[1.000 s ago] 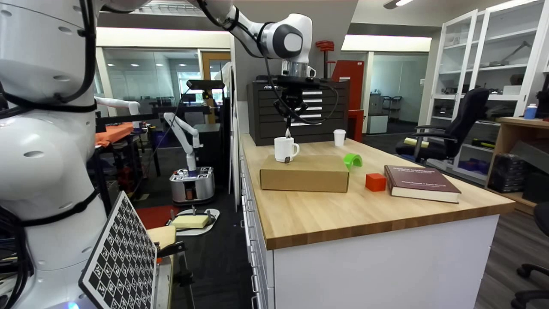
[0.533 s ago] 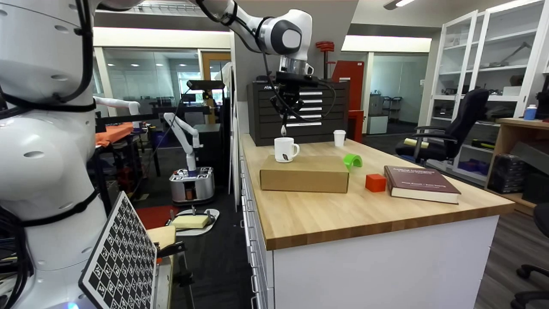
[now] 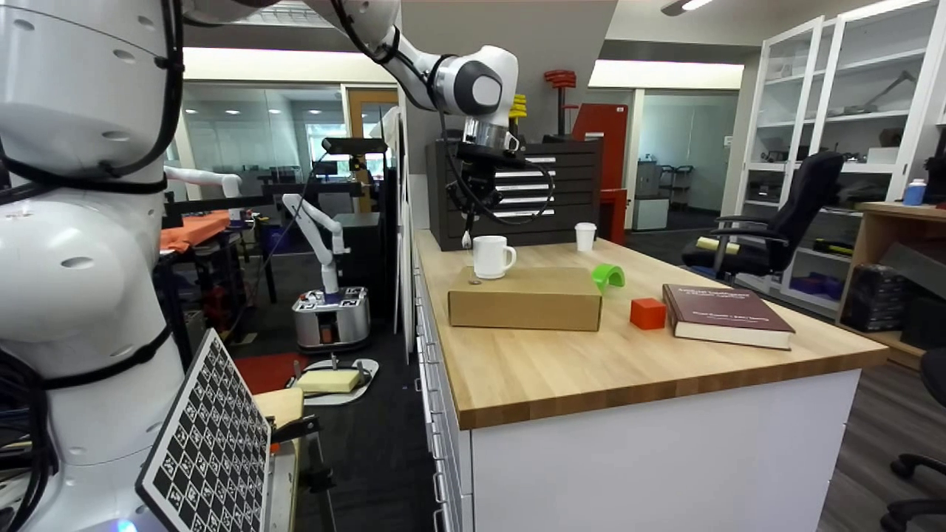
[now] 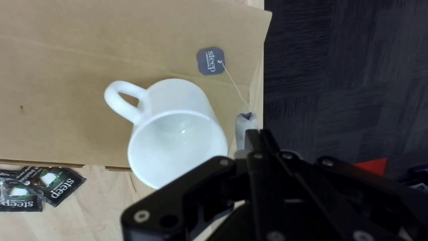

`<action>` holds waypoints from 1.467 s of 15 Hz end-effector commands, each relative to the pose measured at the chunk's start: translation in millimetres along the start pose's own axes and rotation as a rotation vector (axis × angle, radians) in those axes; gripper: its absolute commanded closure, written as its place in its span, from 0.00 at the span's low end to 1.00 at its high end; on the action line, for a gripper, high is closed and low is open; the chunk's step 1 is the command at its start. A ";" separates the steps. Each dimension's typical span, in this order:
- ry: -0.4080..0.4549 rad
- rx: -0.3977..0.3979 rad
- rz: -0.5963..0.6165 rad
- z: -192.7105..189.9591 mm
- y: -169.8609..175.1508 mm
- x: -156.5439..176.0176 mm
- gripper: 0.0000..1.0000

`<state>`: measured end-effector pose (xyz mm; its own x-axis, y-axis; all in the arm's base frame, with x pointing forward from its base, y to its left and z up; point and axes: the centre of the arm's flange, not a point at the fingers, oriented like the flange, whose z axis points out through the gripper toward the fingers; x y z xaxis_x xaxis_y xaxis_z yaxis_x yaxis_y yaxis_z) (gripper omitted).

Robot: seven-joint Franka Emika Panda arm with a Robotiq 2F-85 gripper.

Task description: Put the teabag in the white cup

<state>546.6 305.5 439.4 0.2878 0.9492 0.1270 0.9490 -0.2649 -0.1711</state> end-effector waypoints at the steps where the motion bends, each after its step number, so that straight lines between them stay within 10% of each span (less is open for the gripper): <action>1: -0.015 -0.023 0.018 14.7 -2.3 10.2 0.98; 11: 0.173 -0.112 0.152 -23.5 -85.8 -2.7 0.99; 12: 0.180 -0.146 0.170 -18.3 -12.3 13.5 0.99; 22: 0.181 -0.320 0.254 -23.7 30.8 -18.1 0.99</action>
<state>571.5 279.3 451.7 0.4828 0.8256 0.2921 0.8505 -0.5215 0.0680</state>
